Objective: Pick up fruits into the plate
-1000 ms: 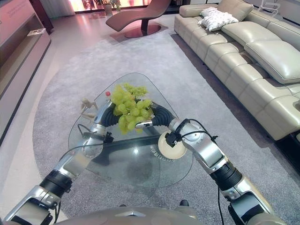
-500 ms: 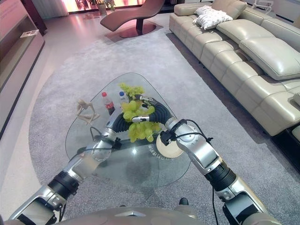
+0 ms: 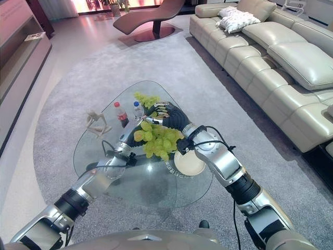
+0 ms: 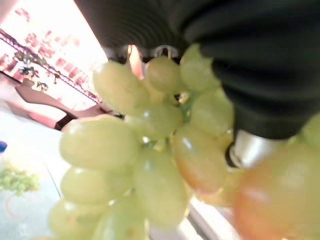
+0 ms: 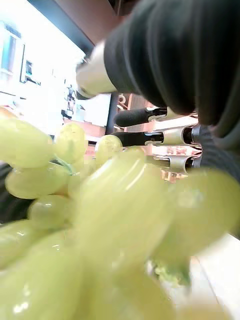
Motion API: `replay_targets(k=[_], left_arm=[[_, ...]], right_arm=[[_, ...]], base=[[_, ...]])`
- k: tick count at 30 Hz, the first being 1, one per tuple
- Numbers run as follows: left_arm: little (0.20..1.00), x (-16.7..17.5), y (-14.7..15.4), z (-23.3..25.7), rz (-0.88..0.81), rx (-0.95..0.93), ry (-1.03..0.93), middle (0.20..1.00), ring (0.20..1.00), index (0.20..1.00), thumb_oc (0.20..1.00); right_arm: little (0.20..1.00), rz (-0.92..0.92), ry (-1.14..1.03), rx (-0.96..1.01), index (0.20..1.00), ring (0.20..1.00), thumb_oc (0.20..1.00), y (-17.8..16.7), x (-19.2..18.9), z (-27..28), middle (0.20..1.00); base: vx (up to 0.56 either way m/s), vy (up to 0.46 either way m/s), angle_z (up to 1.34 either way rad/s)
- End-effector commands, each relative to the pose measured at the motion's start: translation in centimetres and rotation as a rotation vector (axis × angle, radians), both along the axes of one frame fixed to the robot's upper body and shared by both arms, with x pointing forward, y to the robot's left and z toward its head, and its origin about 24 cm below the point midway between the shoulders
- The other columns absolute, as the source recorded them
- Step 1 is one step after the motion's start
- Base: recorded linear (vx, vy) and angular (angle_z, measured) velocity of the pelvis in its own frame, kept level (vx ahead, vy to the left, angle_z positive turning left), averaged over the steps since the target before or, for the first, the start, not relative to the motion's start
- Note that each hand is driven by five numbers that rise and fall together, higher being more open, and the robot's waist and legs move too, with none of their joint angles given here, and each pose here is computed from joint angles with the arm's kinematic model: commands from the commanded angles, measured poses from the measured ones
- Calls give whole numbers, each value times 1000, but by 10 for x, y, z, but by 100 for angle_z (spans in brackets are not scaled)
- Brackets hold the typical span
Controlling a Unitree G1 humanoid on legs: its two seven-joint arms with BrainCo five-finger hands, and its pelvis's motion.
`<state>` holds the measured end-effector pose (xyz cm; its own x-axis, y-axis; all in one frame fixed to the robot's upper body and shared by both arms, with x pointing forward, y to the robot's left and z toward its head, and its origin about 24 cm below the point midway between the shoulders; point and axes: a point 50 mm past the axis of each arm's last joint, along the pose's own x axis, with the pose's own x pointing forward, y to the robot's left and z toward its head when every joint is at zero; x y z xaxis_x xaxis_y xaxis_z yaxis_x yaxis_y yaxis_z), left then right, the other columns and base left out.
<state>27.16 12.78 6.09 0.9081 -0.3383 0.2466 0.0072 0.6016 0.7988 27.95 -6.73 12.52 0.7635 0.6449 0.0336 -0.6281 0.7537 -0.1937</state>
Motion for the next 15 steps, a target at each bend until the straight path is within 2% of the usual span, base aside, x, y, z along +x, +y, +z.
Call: replay_targets(k=[1, 8, 15], left_arm=[[200, 25, 0, 63, 24, -95, -301, 200, 200, 200, 200], [200, 27, 22, 79, 126, -140, -363, 200, 200, 200, 200], [200, 28, 30, 88, 179, -174, -394, 200, 200, 200, 200]], right_arm=[[1000, 64, -92, 62, 1000, 1000, 1000, 14, -3, 24, 1000], [1000, 30, -132, 29, 1000, 1000, 1000, 2, -3, 26, 1000], [1000, -20, -189, 39, 1000, 1000, 1000, -5, -2, 34, 1000]], base=[[0, 0, 0], [0, 4, 2], [17, 7, 6]])
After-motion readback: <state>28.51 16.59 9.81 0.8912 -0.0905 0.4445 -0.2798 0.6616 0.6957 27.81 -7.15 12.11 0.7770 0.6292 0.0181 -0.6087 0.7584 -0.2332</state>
